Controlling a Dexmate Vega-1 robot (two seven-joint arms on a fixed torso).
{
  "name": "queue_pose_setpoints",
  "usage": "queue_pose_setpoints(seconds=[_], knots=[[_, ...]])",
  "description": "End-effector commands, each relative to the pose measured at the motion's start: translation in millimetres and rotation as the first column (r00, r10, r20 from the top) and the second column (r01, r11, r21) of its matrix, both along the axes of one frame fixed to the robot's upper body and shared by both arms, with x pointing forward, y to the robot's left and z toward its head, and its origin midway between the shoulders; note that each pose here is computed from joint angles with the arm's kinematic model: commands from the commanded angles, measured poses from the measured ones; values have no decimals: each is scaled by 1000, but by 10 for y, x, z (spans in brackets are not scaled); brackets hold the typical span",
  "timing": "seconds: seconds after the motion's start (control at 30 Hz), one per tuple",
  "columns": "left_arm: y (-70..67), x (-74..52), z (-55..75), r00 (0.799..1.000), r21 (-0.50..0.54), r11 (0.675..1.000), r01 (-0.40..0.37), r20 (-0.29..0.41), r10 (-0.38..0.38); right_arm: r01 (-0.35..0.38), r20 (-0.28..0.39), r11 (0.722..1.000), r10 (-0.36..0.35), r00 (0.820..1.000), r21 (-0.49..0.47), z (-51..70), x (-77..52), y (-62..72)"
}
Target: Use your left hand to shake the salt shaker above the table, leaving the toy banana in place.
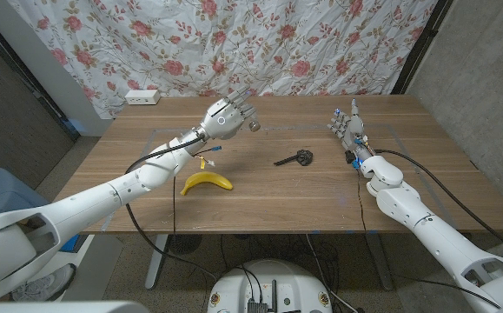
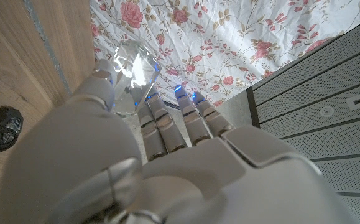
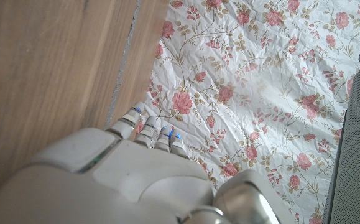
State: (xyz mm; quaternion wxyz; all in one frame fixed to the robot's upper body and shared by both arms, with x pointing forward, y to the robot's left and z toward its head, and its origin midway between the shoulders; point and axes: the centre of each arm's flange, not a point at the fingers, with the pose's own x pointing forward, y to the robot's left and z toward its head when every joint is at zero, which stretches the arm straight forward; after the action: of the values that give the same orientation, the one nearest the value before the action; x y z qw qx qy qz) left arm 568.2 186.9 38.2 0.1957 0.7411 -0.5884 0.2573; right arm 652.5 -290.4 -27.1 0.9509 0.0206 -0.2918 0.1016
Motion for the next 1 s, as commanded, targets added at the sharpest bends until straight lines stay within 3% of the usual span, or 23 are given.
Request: queue_pose_setpoints(seconds=[0.03,0.6,1.0], knots=[[-35,-22,-45,997,-92,996,6,-72,-12,0,0,1000,0,1000,0,-1,0,-1],[-8,-17,-19,983,-268,963,3,-177,-52,0,0,1000,0,1000,0,-1,-1,0],[33,38,-68,952,-449,893,-13,-279,-126,0,0,1000,0,1000,0,0,-1,-1]])
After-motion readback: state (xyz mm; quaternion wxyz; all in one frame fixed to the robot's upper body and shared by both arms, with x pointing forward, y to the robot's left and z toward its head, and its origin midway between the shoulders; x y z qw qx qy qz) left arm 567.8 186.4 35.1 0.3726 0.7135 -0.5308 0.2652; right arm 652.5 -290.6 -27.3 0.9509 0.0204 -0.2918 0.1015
